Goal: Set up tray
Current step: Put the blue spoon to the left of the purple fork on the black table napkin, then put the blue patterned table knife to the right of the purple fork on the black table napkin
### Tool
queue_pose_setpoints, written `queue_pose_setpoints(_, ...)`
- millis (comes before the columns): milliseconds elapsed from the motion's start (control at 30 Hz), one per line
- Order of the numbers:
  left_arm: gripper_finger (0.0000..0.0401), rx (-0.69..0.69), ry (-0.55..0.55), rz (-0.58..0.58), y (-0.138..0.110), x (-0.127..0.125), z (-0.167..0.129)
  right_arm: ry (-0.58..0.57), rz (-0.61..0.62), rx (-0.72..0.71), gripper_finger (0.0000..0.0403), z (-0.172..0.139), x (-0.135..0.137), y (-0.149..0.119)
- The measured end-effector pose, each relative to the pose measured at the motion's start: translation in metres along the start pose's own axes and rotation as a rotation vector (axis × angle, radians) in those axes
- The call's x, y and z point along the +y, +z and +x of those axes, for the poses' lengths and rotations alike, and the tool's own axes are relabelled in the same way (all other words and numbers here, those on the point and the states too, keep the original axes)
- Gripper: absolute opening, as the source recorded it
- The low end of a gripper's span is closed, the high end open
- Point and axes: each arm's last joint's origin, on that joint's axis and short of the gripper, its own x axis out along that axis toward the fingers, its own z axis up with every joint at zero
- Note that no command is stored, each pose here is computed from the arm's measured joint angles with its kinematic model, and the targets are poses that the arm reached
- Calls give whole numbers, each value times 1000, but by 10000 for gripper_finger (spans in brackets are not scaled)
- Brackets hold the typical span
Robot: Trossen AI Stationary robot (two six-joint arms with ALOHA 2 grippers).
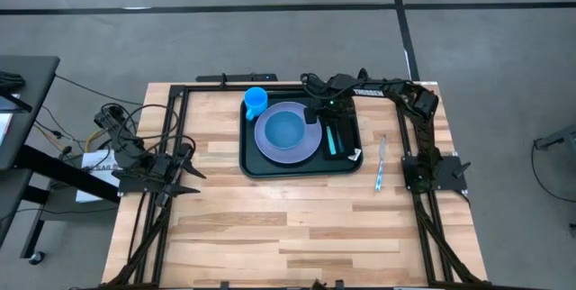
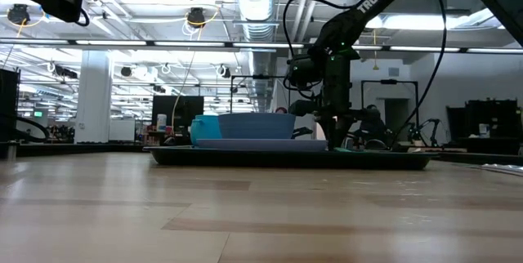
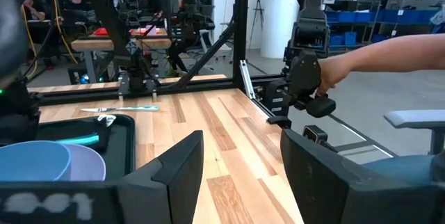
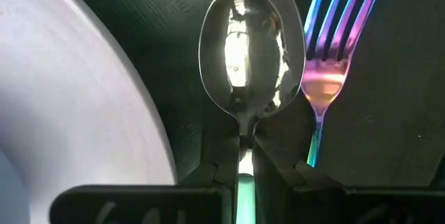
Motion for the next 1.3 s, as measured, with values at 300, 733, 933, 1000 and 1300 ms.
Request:
queue_pose_setpoints(300,180,0,0,0,0,0,0,-2,0,0,48,0,0,0)
queue_pose_setpoints(733,180,5,-21,3,0,-1,0,-30,-21,29,51,-3,-3,-4)
queue_pose_setpoints(933,180,4,-20,3,0,-1,0,-48,-25,-16,52,-40,-13,-14)
queue_pose_setpoints(1000,180,4,-20,3,0,-1,0,-61,-27,-39,52,-61,-20,-22)
queue_pose_setpoints(1300,180,7,-17,5,-1,0,0,-217,-81,-80,52,-131,-40,-101)
